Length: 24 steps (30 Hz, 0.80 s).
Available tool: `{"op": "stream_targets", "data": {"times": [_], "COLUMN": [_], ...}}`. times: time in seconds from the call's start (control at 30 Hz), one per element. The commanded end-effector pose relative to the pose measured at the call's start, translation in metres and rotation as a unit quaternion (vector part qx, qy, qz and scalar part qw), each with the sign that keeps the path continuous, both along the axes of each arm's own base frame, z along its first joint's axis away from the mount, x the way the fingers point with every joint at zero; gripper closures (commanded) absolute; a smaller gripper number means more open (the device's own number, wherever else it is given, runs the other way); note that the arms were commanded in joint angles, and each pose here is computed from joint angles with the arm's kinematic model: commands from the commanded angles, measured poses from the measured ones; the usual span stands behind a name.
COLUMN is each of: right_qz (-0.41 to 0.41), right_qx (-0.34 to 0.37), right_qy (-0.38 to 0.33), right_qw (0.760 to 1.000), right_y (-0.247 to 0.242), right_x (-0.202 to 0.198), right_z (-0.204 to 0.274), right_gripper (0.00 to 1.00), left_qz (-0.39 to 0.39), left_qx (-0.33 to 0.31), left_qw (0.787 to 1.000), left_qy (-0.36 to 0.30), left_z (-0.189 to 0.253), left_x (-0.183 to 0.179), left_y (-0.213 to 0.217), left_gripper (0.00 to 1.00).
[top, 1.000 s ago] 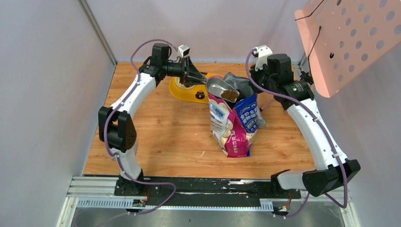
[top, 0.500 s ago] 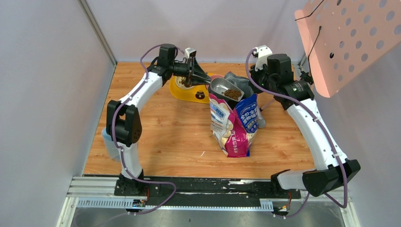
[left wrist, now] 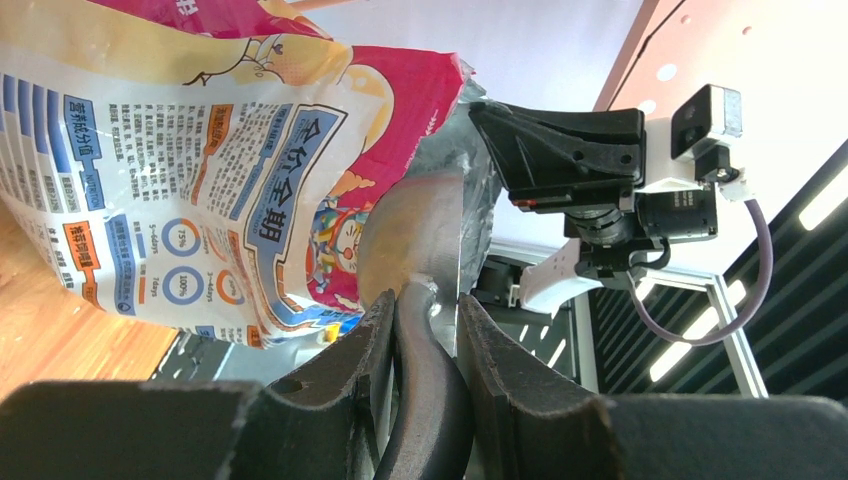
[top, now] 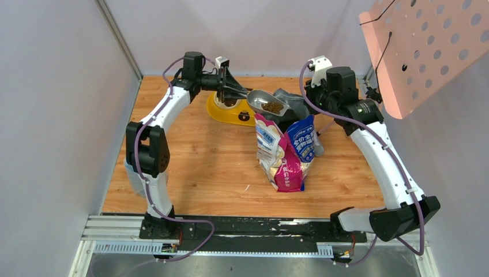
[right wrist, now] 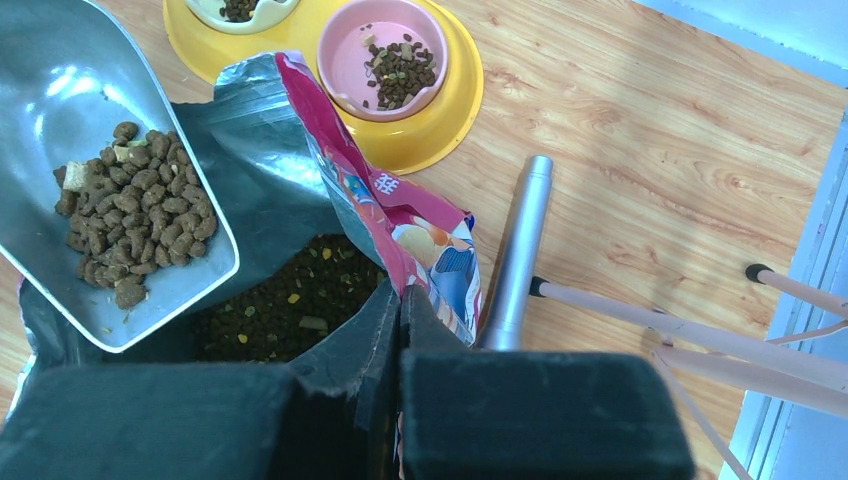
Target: Serve the pet food
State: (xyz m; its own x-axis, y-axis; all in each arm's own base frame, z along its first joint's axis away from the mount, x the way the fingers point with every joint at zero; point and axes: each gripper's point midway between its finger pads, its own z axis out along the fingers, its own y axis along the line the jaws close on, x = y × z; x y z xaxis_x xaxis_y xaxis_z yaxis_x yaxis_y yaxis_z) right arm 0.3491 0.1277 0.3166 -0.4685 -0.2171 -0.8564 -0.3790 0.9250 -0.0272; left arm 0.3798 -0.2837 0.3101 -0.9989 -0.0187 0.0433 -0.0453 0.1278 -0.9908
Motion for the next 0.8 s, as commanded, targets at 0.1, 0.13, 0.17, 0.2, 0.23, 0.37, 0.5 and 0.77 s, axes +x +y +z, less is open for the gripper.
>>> {"op": "stream_targets", "data": {"times": [0.1, 0.13, 0.17, 0.2, 0.23, 0.37, 0.5, 0.77], "right_qz": [0.005, 0.004, 0.002, 0.002, 0.001, 0.005, 0.005, 0.006], "right_qx": [0.021, 0.02, 0.019, 0.018, 0.017, 0.016, 0.02, 0.02], "right_qy": [-0.061, -0.062, -0.065, -0.066, -0.067, -0.059, -0.059, -0.055], "right_qw": [0.998, 0.998, 0.998, 0.998, 0.998, 0.998, 0.998, 0.998], "right_y": [0.005, 0.005, 0.004, 0.003, 0.002, 0.002, 0.004, 0.004], "right_x": [0.012, 0.013, 0.012, 0.012, 0.011, 0.007, 0.008, 0.008], "right_z": [0.031, 0.033, 0.034, 0.035, 0.034, 0.026, 0.028, 0.027], "right_gripper": [1.0, 1.0, 1.0, 1.0, 1.0, 1.0, 1.0, 1.0], "left_qz": [-0.041, -0.031, -0.024, -0.011, -0.003, -0.012, -0.025, 0.009], "left_qx": [-0.025, -0.028, -0.028, -0.029, -0.029, -0.032, -0.037, -0.038], "left_qw": [0.998, 0.998, 0.998, 0.998, 0.998, 0.998, 0.994, 0.994], "left_qy": [-0.038, -0.045, -0.048, -0.054, -0.056, -0.061, -0.098, -0.106], "left_z": [0.028, 0.035, 0.037, 0.042, 0.044, 0.045, 0.066, 0.081], "left_x": [-0.02, -0.017, -0.015, -0.01, -0.006, -0.008, -0.018, -0.013], "left_y": [-0.009, 0.001, 0.007, 0.018, 0.025, 0.016, 0.015, 0.045], "left_gripper": [1.0, 1.0, 1.0, 1.0, 1.0, 1.0, 1.0, 1.0]}}
